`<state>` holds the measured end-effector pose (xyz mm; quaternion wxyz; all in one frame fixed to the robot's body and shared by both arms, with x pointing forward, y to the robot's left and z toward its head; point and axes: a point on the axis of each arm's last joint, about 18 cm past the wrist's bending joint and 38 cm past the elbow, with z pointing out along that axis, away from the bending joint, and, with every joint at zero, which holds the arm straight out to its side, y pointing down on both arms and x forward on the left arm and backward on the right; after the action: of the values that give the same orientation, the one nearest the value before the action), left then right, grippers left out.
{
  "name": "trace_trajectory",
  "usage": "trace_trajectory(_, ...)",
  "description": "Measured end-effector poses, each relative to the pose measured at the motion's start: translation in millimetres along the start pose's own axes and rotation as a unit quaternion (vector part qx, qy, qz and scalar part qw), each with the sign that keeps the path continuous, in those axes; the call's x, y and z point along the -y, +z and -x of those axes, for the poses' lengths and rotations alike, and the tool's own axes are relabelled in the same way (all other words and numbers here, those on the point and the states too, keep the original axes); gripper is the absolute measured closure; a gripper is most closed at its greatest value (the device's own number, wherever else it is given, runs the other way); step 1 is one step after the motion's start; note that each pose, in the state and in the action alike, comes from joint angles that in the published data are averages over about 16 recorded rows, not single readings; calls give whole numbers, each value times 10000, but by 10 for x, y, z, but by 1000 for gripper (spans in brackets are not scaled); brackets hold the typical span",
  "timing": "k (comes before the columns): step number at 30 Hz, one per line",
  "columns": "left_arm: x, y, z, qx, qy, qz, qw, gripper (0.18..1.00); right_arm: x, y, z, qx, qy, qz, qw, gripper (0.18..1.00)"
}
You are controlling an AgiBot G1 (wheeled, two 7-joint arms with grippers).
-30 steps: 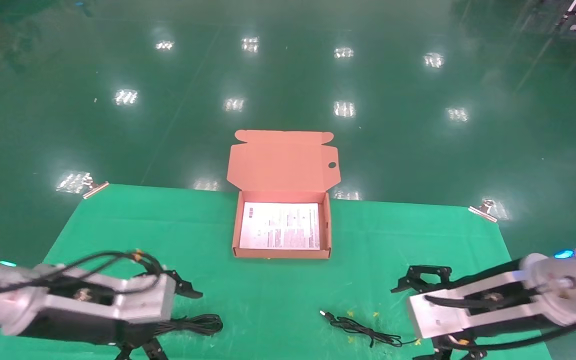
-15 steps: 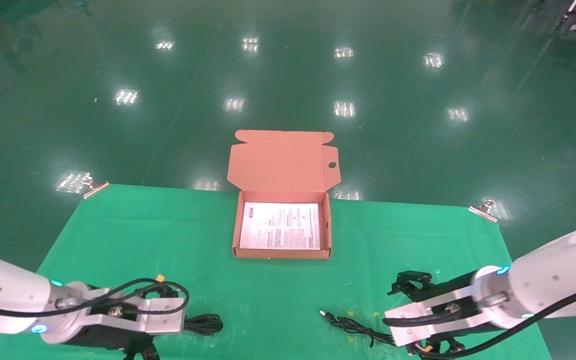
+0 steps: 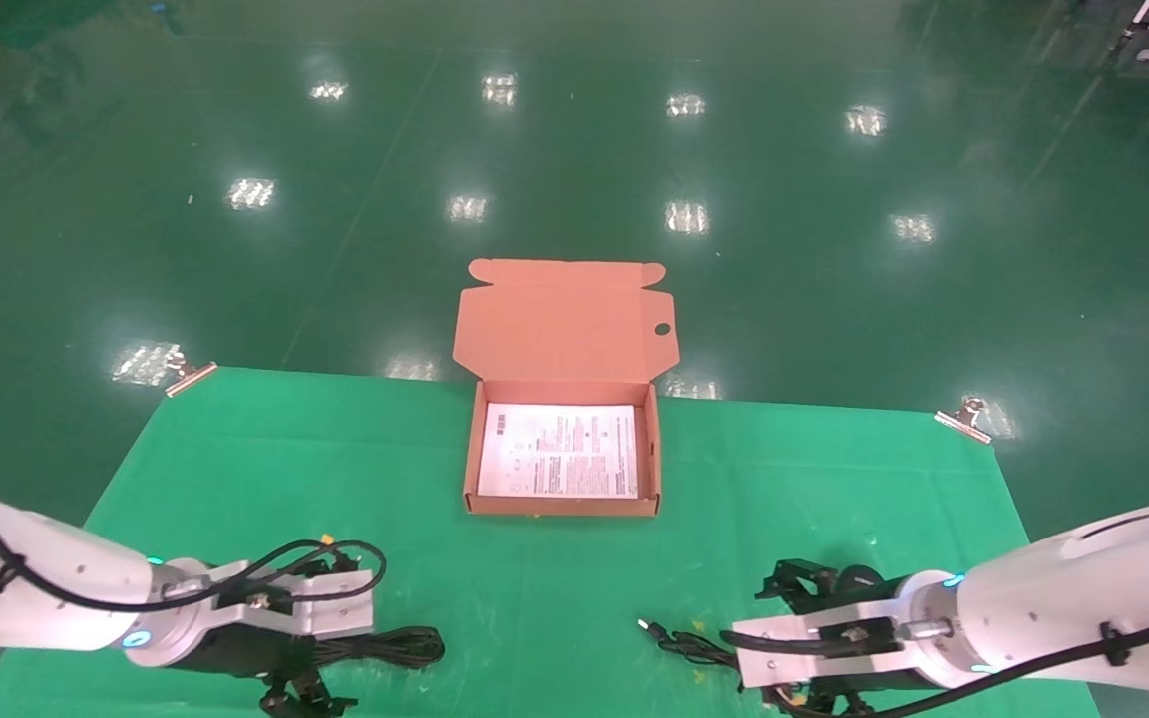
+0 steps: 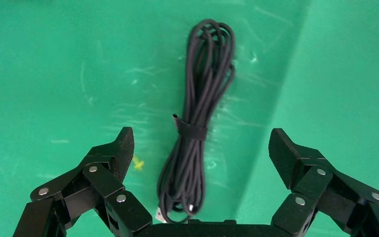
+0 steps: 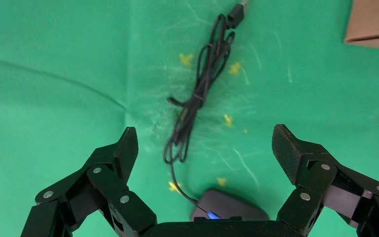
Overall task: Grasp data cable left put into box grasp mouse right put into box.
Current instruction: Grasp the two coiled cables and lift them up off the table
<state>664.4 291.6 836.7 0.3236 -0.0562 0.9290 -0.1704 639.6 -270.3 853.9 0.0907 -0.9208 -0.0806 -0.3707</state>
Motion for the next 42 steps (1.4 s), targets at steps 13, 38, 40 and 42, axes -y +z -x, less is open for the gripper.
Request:
trace_trajectory(13,-33,181,107,-29,-276,83,9996,184,52,260,1,63,300,40,9995,178)
trace_trajectory(38,-154,338,200,-12,-249,273,9993,195,-23,616,-29,20,31,376,9993,191)
trace_trajectory(40,-155,338,201,-11,-251,272,9993,203,-23,619,-29,17,35,376,9993,199)
trace_trajectory(42,-154,338,202,-10,-253,270,9993,216,-23,620,-29,15,37,375,9993,211)
